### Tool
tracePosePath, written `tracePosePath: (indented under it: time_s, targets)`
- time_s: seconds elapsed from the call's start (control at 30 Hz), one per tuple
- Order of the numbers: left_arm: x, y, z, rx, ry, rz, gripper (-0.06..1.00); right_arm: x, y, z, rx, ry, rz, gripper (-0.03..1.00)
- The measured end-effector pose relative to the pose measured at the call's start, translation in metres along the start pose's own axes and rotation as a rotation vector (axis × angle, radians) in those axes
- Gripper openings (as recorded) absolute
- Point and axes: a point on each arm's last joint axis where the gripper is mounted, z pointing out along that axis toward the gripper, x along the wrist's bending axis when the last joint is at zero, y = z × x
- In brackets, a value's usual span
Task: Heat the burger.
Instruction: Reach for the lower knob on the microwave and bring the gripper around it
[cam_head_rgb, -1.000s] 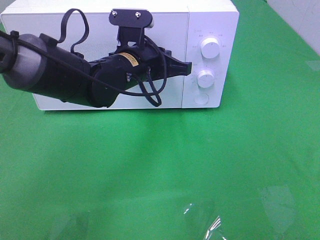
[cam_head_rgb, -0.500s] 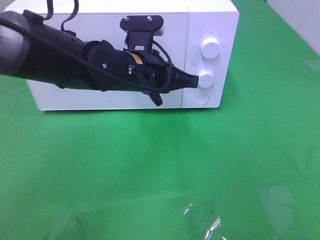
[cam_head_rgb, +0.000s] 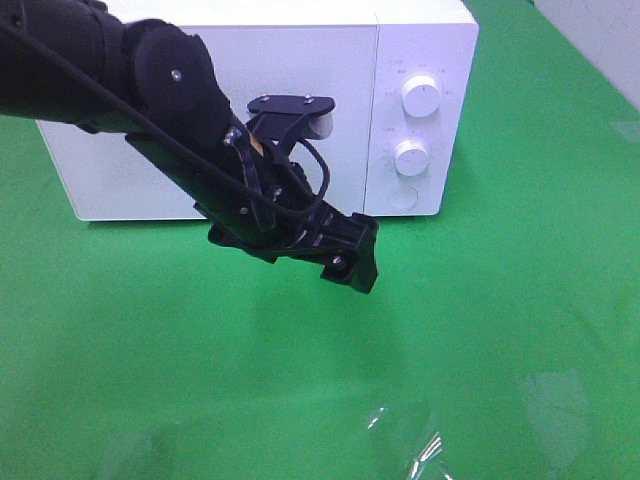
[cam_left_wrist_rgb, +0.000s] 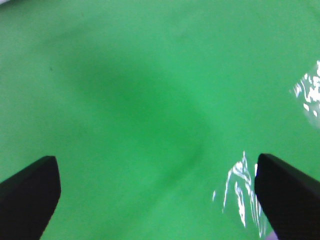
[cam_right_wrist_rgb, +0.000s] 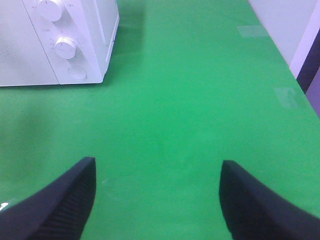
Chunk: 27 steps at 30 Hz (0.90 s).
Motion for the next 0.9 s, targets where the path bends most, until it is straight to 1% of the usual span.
tracePosePath:
  time_s: [0.03,0.07,0.13,0.17,0.2,0.23,0.27,0.3,0.33,0.37,0.4,0.43,0.47,0.5,0.53,0.57,0.6,0.63,0.67,0.7,0.73,0.77,0.8,0.83,0.87,0.9]
  targets:
    - [-0.001,-0.002,-0.005,0.029,0.002,0.02,0.97,0.0,0.0,0.0,0.0,0.0,0.0,0.68]
    - [-0.001,-0.002,-0.005,0.029,0.002,0.02,0.97,0.0,0.0,0.0,0.0,0.0,0.0,0.68]
    - [0.0,-0.01,-0.021,0.117,0.026,0.064,0.97,0.0,0.0,0.0,0.0,0.0,0.0,0.68]
    - [0.0,-0.01,-0.021,0.117,0.026,0.064,0.97,0.0,0.0,0.0,0.0,0.0,0.0,0.68]
    - [0.005,-0.011,-0.029,0.144,0.049,0.054,0.97,0.0,0.0,0.0,0.0,0.0,0.0,0.68]
    - [0.005,-0.011,-0.029,0.144,0.049,0.054,0.97,0.0,0.0,0.0,0.0,0.0,0.0,0.68]
    - [0.009,-0.012,-0.033,0.155,0.063,0.041,0.97,0.0,0.0,0.0,0.0,0.0,0.0,0.68]
    - [0.02,-0.012,-0.043,0.165,0.086,0.008,0.97,0.0,0.0,0.0,0.0,0.0,0.0,0.68]
    - [0.02,-0.012,-0.043,0.165,0.086,0.008,0.97,0.0,0.0,0.0,0.0,0.0,0.0,0.68]
    - [0.032,-0.012,-0.052,0.171,0.103,-0.026,0.97,0.0,0.0,0.0,0.0,0.0,0.0,0.68]
    - [0.032,-0.012,-0.052,0.171,0.103,-0.026,0.97,0.0,0.0,0.0,0.0,0.0,0.0,0.68]
    - [0.039,-0.012,-0.058,0.171,0.112,-0.045,0.97,0.0,0.0,0.0,0.0,0.0,0.0,0.68]
    - [0.054,-0.012,-0.067,0.173,0.126,-0.089,0.97,0.0,0.0,0.0,0.0,0.0,0.0,0.68]
    - [0.054,-0.012,-0.067,0.173,0.126,-0.089,0.97,0.0,0.0,0.0,0.0,0.0,0.0,0.68]
    - [0.069,-0.014,-0.076,0.18,0.141,-0.137,0.97,0.0,0.0,0.0,0.0,0.0,0.0,0.68]
    - [0.069,-0.014,-0.076,0.18,0.141,-0.137,0.97,0.0,0.0,0.0,0.0,0.0,0.0,0.68]
    - [0.088,-0.017,-0.086,0.188,0.157,-0.195,0.97,0.0,0.0,0.0,0.0,0.0,0.0,0.68]
    - [0.088,-0.017,-0.086,0.188,0.157,-0.195,0.97,0.0,0.0,0.0,0.0,0.0,0.0,0.68]
    - [0.097,-0.019,-0.091,0.192,0.166,-0.226,0.97,0.0,0.0,0.0,0.0,0.0,0.0,0.68]
    - [0.114,-0.023,-0.101,0.195,0.18,-0.281,0.97,0.0,0.0,0.0,0.0,0.0,0.0,0.68]
    - [0.114,-0.023,-0.101,0.195,0.18,-0.281,0.97,0.0,0.0,0.0,0.0,0.0,0.0,0.68]
    - [0.13,-0.028,-0.11,0.197,0.194,-0.335,0.97,0.0,0.0,0.0,0.0,0.0,0.0,0.68]
    - [0.13,-0.028,-0.11,0.197,0.194,-0.335,0.97,0.0,0.0,0.0,0.0,0.0,0.0,0.68]
    - [0.147,-0.035,-0.12,0.205,0.208,-0.396,0.97,0.0,0.0,0.0,0.0,0.0,0.0,0.68]
    - [0.147,-0.035,-0.12,0.205,0.208,-0.396,0.97,0.0,0.0,0.0,0.0,0.0,0.0,0.68]
    - [0.162,-0.042,-0.129,0.215,0.218,-0.453,0.97,0.0,0.0,0.0,0.0,0.0,0.0,0.68]
